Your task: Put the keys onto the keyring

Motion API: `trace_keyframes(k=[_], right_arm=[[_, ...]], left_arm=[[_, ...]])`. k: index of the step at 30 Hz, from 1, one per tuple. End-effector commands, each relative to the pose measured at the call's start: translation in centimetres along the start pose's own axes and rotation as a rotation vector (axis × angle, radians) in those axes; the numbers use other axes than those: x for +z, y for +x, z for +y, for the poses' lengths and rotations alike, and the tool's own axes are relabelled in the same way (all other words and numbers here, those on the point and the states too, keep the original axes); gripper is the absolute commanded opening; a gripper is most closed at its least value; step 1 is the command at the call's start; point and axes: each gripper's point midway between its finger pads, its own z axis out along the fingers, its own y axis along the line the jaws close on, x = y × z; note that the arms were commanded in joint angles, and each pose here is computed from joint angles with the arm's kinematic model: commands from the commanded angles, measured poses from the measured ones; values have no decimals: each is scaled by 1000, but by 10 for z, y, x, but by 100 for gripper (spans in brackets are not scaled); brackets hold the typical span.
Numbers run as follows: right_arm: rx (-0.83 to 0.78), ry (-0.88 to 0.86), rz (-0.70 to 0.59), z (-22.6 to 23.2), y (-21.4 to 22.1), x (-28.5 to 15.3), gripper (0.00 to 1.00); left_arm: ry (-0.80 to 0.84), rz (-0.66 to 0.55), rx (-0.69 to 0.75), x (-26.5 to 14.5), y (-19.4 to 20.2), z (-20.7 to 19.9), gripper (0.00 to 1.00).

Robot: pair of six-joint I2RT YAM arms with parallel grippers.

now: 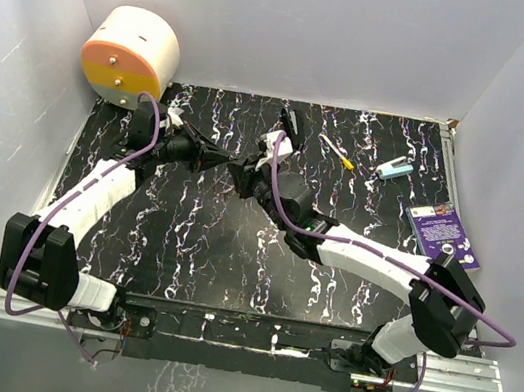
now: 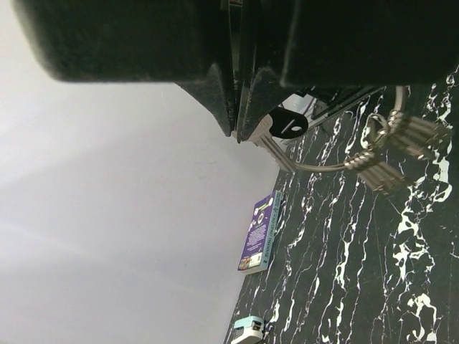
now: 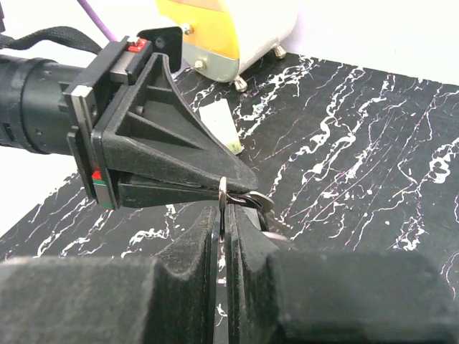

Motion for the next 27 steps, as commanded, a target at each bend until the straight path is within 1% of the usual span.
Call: trace_keyframes(k=[1,27], right_arm=[[30,-29,-154,16,-49,9,8],[6,45,-178,-1,-48,3,8]], left_arm=[[43,22,1,-8,8,-15,0],[68,55,-5,-10,15,-23,0]])
